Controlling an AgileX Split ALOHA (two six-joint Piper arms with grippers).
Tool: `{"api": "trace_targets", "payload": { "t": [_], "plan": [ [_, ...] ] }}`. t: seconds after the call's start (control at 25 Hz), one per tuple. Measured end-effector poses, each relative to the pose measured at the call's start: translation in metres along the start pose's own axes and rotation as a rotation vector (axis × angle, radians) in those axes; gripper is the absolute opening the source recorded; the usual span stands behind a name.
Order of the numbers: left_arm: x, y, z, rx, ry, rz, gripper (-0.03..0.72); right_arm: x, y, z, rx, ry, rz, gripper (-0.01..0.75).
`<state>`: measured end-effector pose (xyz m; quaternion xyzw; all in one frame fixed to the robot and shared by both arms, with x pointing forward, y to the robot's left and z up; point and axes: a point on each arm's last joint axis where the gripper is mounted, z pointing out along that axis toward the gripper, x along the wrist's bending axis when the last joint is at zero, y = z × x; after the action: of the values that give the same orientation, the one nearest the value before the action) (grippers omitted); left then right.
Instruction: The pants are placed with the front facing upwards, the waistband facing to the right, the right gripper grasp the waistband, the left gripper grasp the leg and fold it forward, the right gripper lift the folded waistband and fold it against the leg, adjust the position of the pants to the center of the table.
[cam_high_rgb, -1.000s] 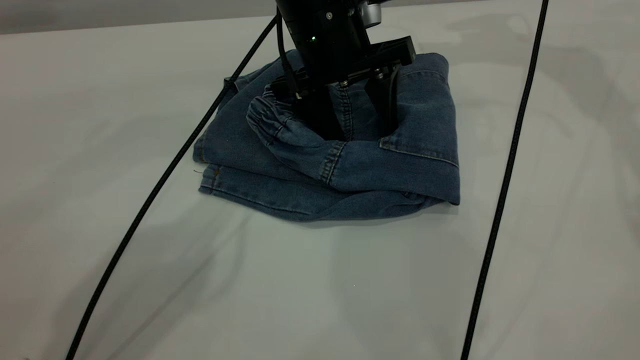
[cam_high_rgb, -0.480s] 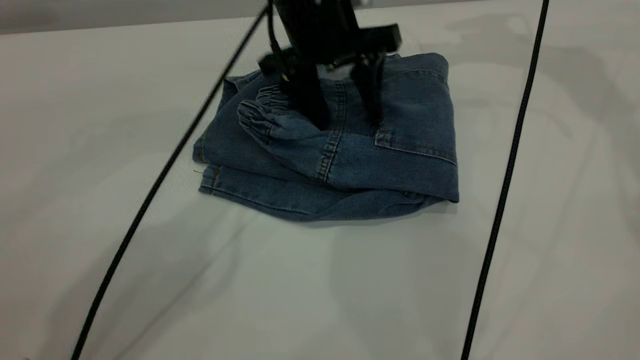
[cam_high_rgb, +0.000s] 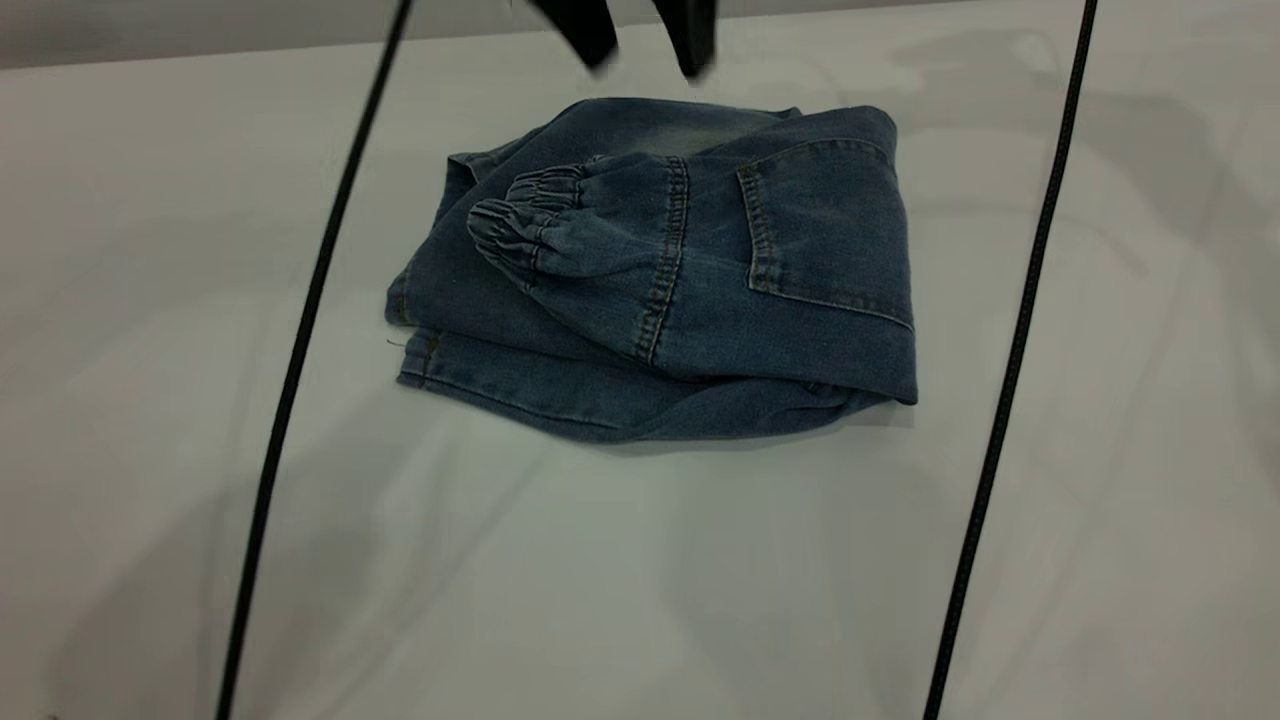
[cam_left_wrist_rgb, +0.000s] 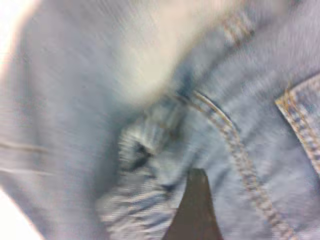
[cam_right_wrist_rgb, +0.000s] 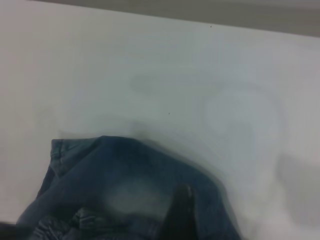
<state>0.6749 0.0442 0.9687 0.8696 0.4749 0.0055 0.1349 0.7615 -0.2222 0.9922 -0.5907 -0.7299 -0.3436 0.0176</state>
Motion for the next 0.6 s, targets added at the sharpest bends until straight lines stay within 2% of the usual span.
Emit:
{"api": "trace_targets", "payload": {
  "t": [0.2, 0.4, 0.6],
  "plan": [
    [0.006, 0.010, -0.033, -0.088, 0.112, 0.076, 0.536, 0.000, 0.000, 0.000, 0.000, 0.000, -0.003, 0.584],
    [0.015, 0.012, -0.042, -0.099, 0.229, 0.111, 0.536, 0.002, 0.002, -0.004, 0.004, -0.005, -0.019, 0.584],
    [0.026, 0.013, -0.067, -0.122, 0.405, 0.150, 0.536, 0.014, 0.012, -0.024, 0.009, 0.000, -0.078, 0.584]
  ]
}}
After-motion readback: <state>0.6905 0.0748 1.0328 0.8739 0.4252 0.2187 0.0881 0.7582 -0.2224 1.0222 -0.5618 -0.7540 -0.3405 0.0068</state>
